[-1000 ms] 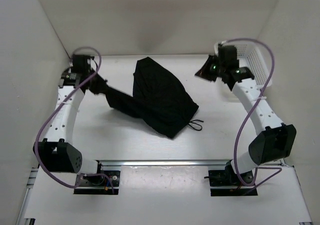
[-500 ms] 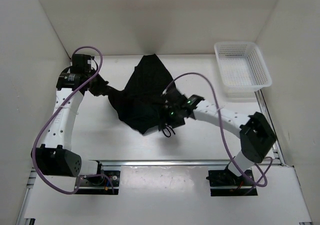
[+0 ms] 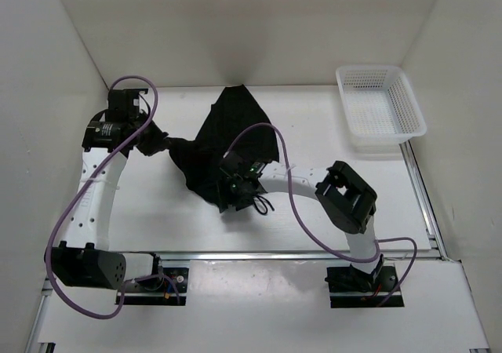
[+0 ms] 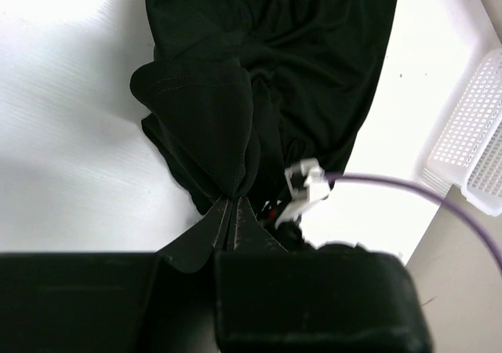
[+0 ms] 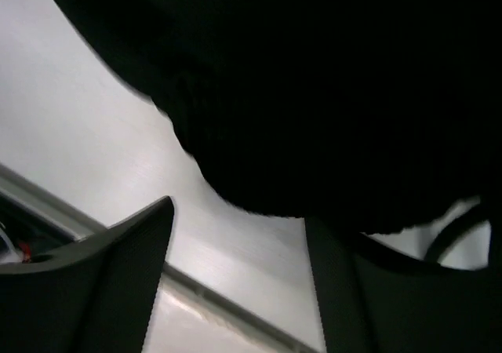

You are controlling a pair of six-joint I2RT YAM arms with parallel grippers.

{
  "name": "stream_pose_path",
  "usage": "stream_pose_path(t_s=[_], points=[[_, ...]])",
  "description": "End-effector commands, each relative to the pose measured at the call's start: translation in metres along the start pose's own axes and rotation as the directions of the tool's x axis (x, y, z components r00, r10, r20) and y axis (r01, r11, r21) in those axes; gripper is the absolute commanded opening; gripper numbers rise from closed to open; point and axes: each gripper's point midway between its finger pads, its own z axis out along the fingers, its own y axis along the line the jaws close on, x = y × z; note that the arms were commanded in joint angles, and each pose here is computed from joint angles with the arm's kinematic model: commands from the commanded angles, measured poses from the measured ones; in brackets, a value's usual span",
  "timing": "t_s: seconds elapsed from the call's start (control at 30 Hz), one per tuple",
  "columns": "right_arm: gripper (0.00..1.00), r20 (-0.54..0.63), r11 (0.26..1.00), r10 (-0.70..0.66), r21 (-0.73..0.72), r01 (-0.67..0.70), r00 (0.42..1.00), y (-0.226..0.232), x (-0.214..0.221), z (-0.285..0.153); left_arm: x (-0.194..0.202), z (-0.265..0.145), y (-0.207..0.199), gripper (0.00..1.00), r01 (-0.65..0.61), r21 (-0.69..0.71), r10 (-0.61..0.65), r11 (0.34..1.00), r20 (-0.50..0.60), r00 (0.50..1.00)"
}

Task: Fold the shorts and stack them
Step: Flatten the shorts out

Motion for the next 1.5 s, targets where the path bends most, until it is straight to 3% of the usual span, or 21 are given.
stream_pose_path(t_s=[0.0,0.07,0.1,0.13,0.2,0.4,0.53,0.57,0.63,0.67,0.77,0.87,1.17,1.27,1.3,1.33,1.37,1.43,1.47], points=[[0.62,0.098,0.998,0.047,-0.038,-0.043,0.994,0.021,-0.039,0.006,0.002,-0.017,0.003,0.10,-0.018,0.014,0.017,1.000,0.028,0.999],[0.31,0.162,0.996,0.066,0.044,-0.074,0.985,0.006,-0.055,0.006,0.002,-0.017,0.003,0.10,-0.018,0.014,0.017,1.000,0.028,0.999],[0.04,0.173,0.993,0.074,0.075,-0.088,0.982,-0.003,-0.058,0.005,0.004,-0.020,0.004,0.10,-0.018,0.013,0.017,1.000,0.027,0.999],[0.00,0.228,0.990,0.107,0.065,-0.125,0.968,-0.009,-0.078,-0.013,0.004,-0.020,0.004,0.10,-0.028,0.013,0.028,1.000,0.027,0.999],[0.00,0.282,0.979,0.137,0.110,-0.174,0.950,-0.037,-0.086,-0.028,0.004,-0.020,0.004,0.10,-0.028,0.013,0.028,1.000,0.027,0.999],[0.00,0.514,0.959,0.194,0.080,-0.272,0.836,-0.109,-0.140,-0.145,-0.004,-0.017,-0.005,0.10,-0.039,0.030,0.038,0.999,0.031,0.999],[0.00,0.463,0.991,0.112,0.013,-0.133,0.879,-0.082,-0.128,-0.155,-0.005,-0.017,-0.008,0.10,-0.040,0.045,0.039,0.998,0.032,0.999],[0.15,0.442,0.996,0.077,0.013,-0.092,0.894,-0.073,-0.121,-0.151,-0.002,-0.015,-0.006,0.10,-0.039,0.038,0.038,0.999,0.024,0.999],[0.34,0.373,0.998,-0.054,0.039,0.042,0.926,-0.040,-0.099,-0.132,-0.002,-0.013,-0.006,0.10,-0.039,0.038,0.038,0.999,0.024,0.999],[0.51,0.372,0.993,-0.103,0.089,0.075,0.922,-0.035,-0.095,-0.126,-0.002,-0.013,-0.006,0.10,-0.039,0.038,0.038,0.999,0.024,0.999],[0.70,0.300,0.957,-0.270,0.185,0.222,0.915,-0.002,-0.071,-0.100,0.001,-0.014,-0.001,0.10,-0.038,0.023,0.037,0.999,0.023,0.999],[0.75,0.242,0.919,-0.360,0.256,0.299,0.901,0.014,-0.059,-0.067,0.000,-0.017,0.003,0.10,-0.037,0.006,0.037,0.999,0.036,0.999],[0.76,0.204,0.880,-0.390,0.368,0.299,0.898,0.012,-0.082,-0.007,-0.002,-0.025,0.010,0.10,-0.036,-0.023,0.037,0.999,0.061,0.997],[0.68,0.201,0.860,-0.390,0.427,0.278,0.899,0.001,-0.087,0.004,0.000,-0.026,0.012,0.10,-0.036,-0.023,0.037,0.999,0.061,0.997],[0.60,0.205,0.857,-0.392,0.437,0.274,0.897,-0.001,-0.088,0.003,0.000,-0.026,0.012,0.10,-0.036,-0.023,0.037,0.999,0.061,0.997],[0.36,0.197,0.854,-0.392,0.441,0.276,0.899,-0.002,-0.086,0.003,0.000,-0.026,0.012,0.10,-0.036,-0.023,0.037,0.999,0.061,0.997],[0.23,0.189,0.851,-0.392,0.445,0.278,0.900,-0.005,-0.084,0.005,0.000,-0.026,0.012,0.10,-0.036,-0.023,0.037,0.999,0.061,0.997],[0.00,0.226,0.866,-0.366,0.437,0.242,0.903,-0.009,-0.092,-0.016,0.000,-0.026,0.012,0.10,-0.036,-0.023,0.037,0.999,0.061,0.997],[0.00,0.216,0.863,-0.360,0.446,0.236,0.908,-0.019,-0.088,-0.021,0.000,-0.026,0.012,0.10,-0.036,-0.023,0.037,0.999,0.061,0.997]])
